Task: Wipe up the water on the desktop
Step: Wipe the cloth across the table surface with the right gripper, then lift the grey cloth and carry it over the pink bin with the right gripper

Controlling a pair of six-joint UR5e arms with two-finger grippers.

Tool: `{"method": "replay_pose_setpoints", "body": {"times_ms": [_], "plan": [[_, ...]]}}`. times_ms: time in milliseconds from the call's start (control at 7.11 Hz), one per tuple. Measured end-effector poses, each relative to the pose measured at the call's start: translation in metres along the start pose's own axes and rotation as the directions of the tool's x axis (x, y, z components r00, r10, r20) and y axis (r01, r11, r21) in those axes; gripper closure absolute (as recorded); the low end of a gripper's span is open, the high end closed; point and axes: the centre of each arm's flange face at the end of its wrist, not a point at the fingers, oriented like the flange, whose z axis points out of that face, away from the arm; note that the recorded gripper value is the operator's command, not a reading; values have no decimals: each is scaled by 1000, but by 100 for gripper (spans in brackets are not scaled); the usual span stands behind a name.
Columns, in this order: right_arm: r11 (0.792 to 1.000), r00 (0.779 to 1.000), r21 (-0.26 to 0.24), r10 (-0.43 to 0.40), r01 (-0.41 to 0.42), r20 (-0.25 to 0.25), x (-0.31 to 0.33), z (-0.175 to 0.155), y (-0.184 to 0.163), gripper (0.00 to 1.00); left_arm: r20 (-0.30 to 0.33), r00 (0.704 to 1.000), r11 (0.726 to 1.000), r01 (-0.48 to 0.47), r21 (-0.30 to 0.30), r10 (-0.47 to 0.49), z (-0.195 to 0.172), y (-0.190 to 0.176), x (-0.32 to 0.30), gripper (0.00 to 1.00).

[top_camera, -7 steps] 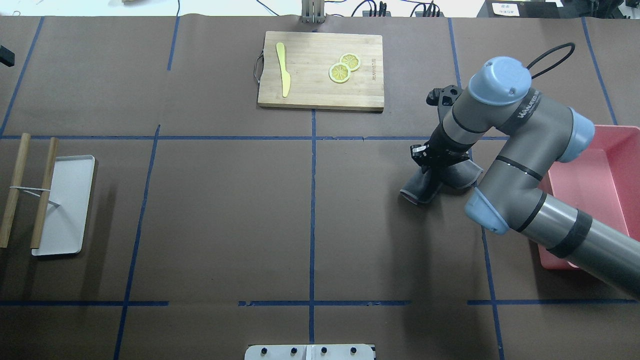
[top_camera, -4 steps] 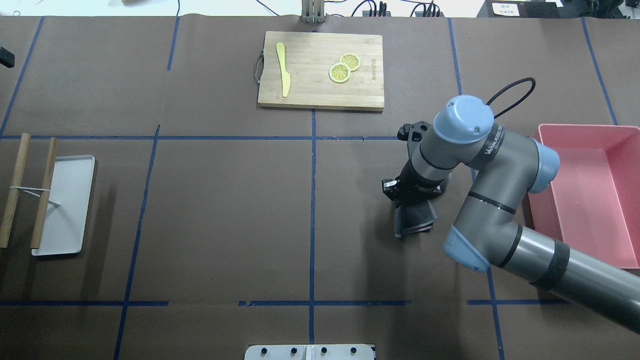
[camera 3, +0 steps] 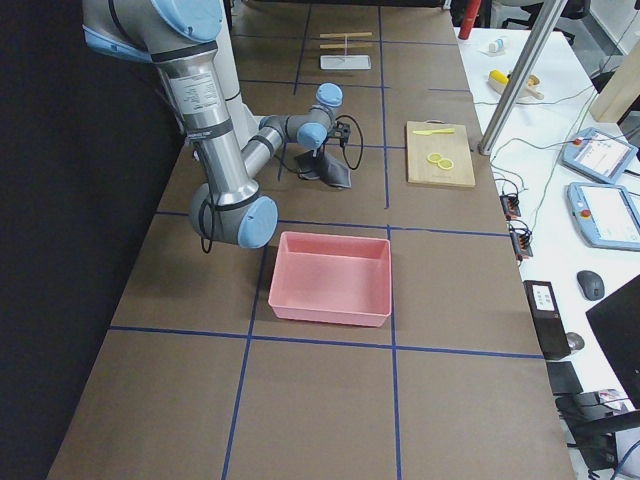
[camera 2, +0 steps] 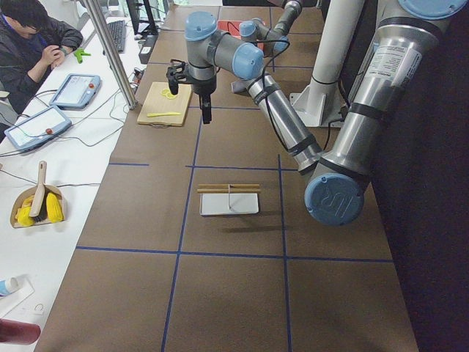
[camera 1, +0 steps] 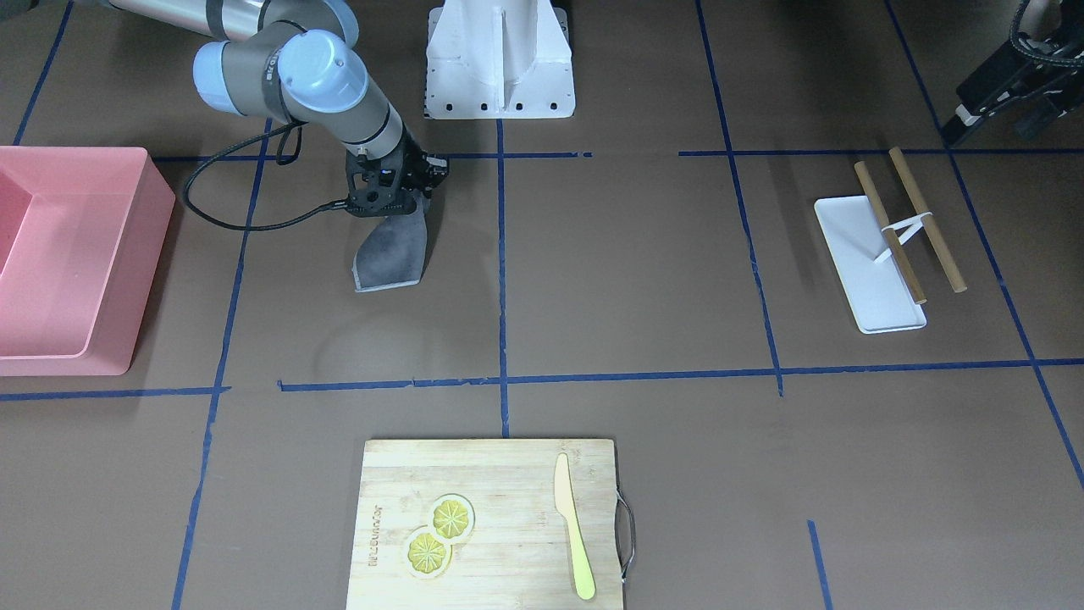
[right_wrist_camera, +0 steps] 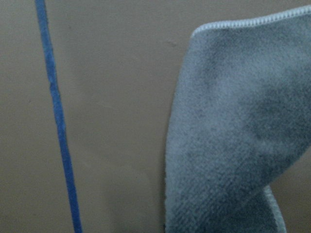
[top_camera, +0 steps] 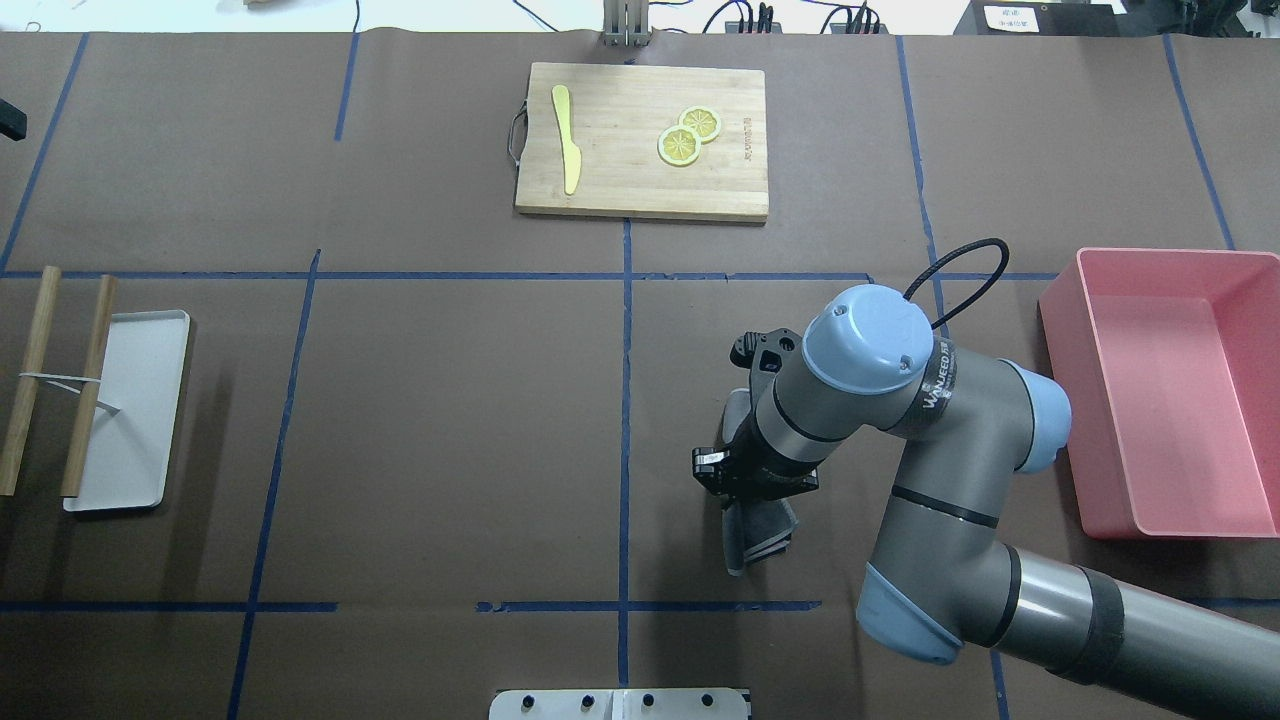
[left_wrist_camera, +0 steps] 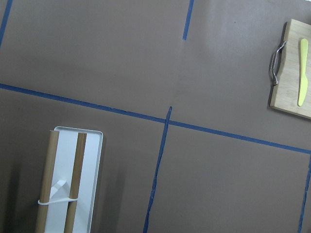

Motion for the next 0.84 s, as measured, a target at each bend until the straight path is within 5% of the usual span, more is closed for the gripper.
{"method": "replay_pose_setpoints", "body": {"times_ms": [422,844], "plan": [[993,993,121,-18,5,114,-9,-93,-12,99,19,998,998,-63,-21,64,11,2,-26,0],[956,984,283,31,-81,175,37,-216,-70,100,56,985,984,-157,-86,163,34,-1,-106,0]]}}
